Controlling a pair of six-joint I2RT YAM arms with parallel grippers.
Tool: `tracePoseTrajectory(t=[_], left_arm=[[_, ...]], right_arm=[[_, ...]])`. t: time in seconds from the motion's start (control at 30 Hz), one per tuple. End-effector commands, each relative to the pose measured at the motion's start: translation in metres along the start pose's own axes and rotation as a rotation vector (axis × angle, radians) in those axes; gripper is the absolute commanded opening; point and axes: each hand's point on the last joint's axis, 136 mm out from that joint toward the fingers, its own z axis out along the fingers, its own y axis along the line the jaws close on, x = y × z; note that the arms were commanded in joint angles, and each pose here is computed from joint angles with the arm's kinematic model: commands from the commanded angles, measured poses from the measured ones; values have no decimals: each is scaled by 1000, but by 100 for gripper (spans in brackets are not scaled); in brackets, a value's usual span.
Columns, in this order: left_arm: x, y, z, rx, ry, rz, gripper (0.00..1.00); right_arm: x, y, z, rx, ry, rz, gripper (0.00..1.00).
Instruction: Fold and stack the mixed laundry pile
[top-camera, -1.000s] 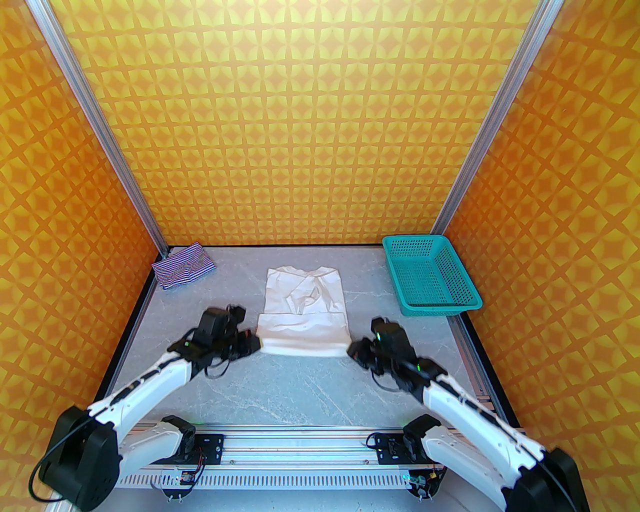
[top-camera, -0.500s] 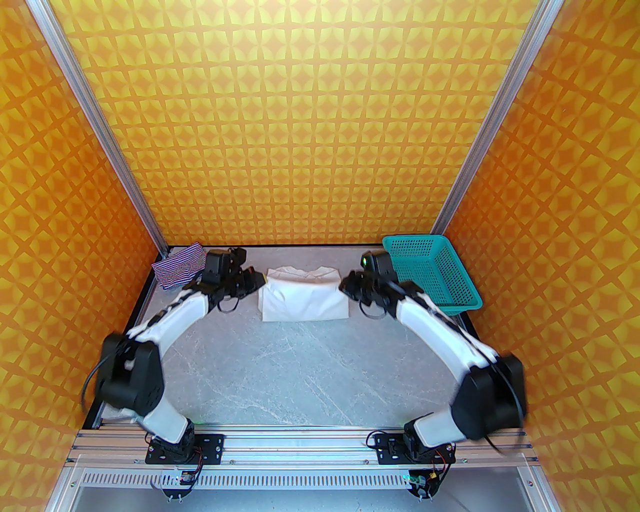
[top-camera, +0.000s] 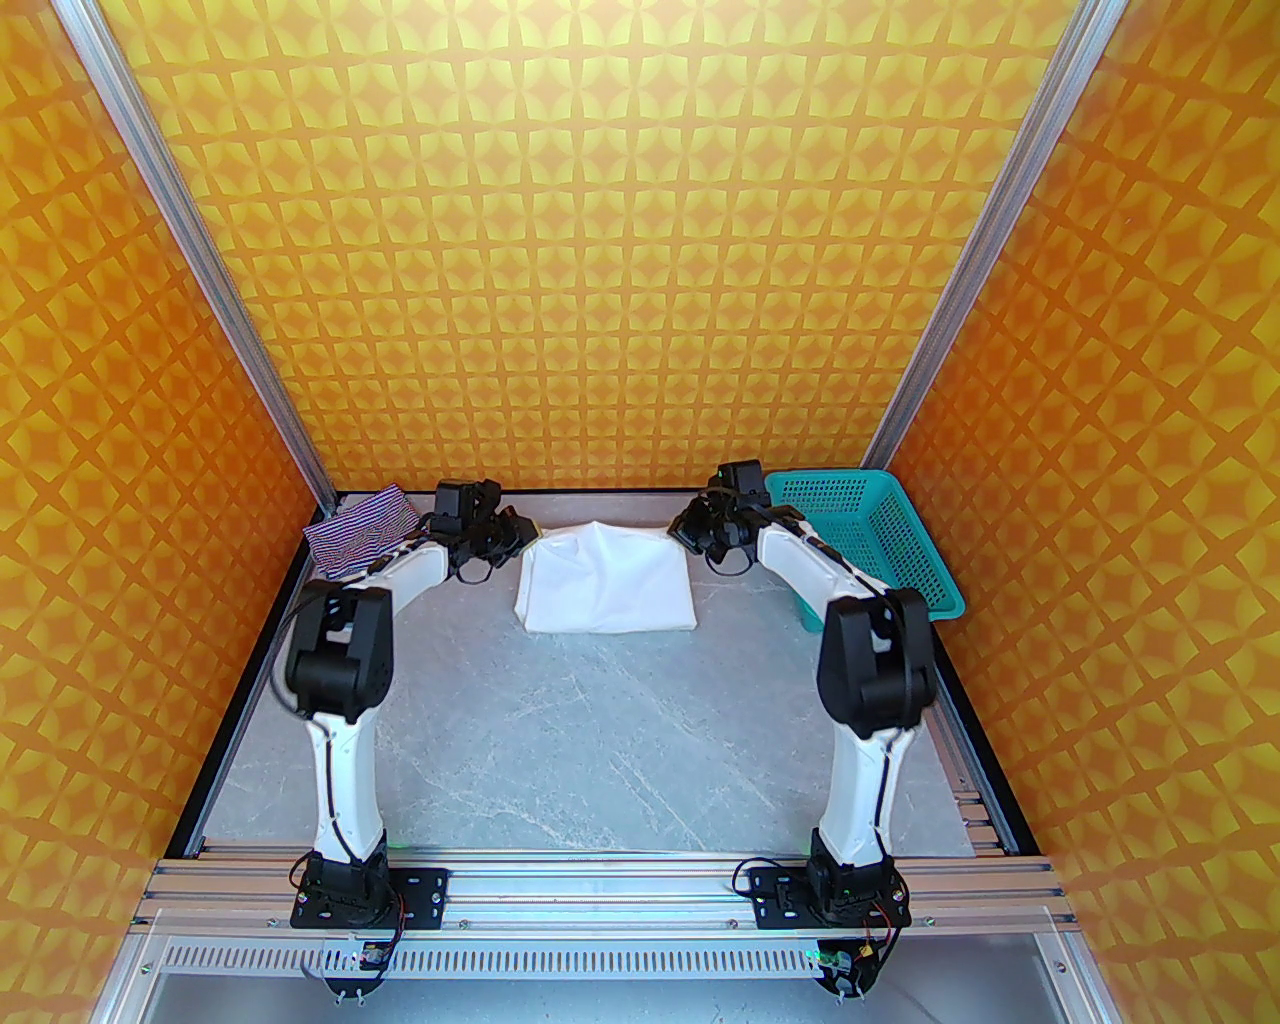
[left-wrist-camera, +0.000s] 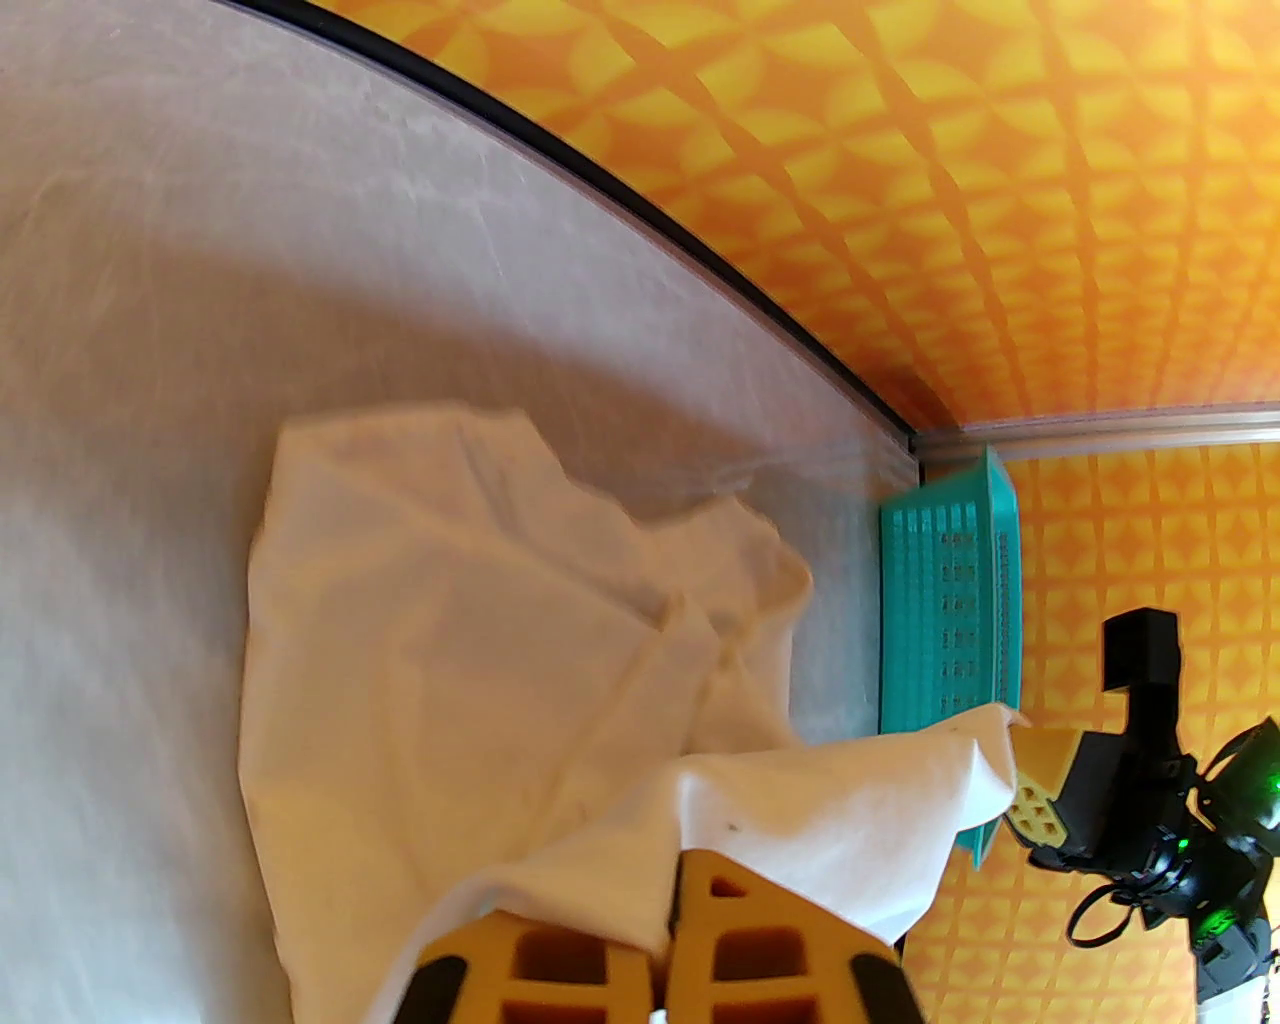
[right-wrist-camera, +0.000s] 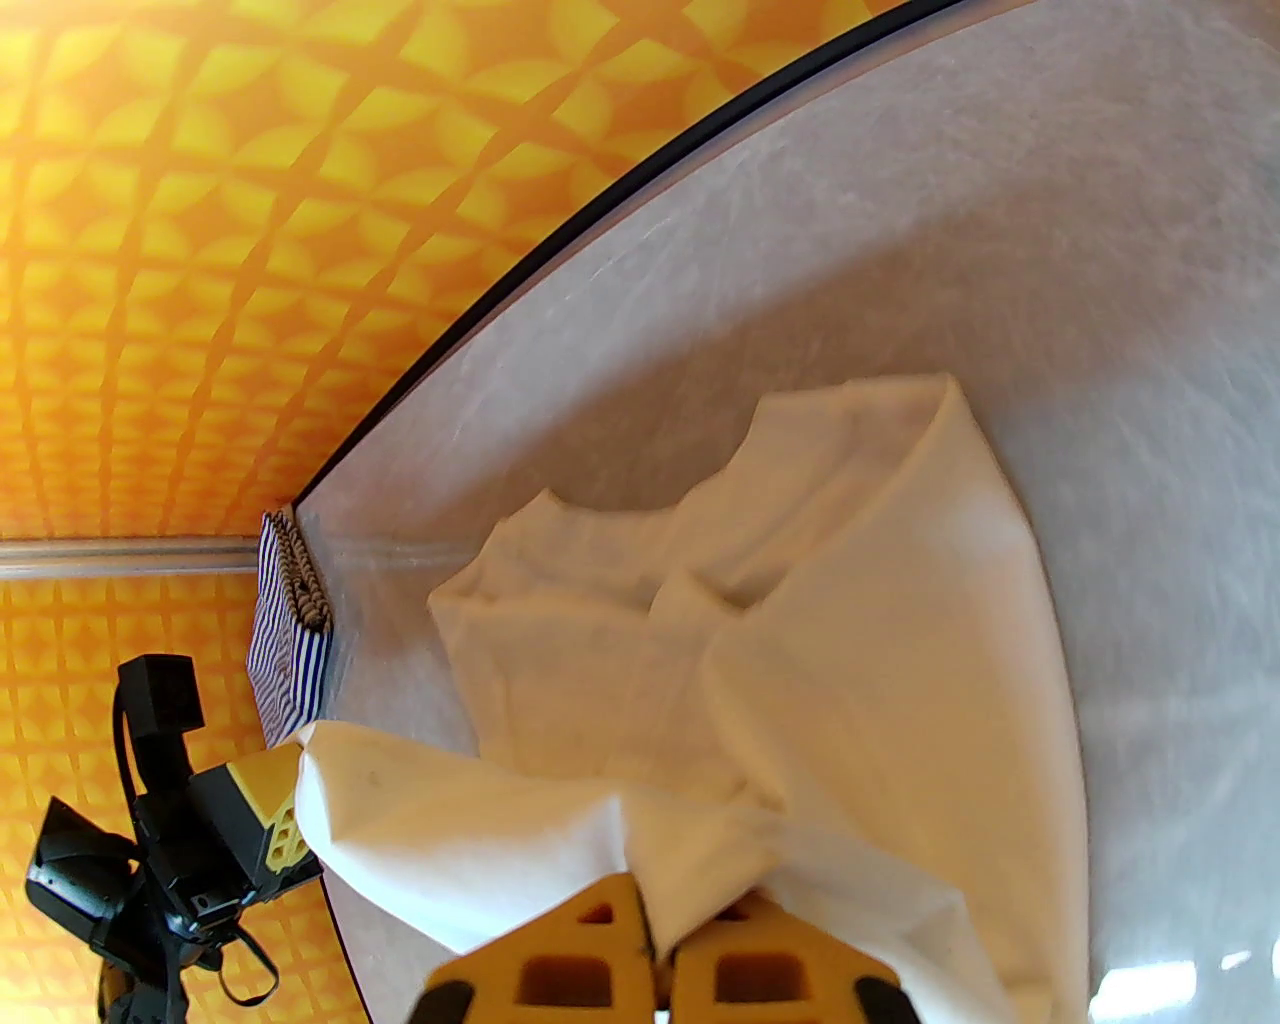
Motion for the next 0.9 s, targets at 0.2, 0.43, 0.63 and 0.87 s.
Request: tracePoseTrajectory(t=[0.2,0.43,0.63,0.87], left_arm=[[-40,23,44,149,-57,-23,22],[-64,13,25,164,-123,60,46],[-58,-2,-20,39,-191,166,44],[5,-14,-6,-3,-38,272,26]], right_arm=[[-30,-25,77,-137,21,-39,29],[-56,-22,68,-172,-36,-120,50],[-52,-13,19,-91,-86,-230,58],[-15,-18,25,-50,-54,-235,49]])
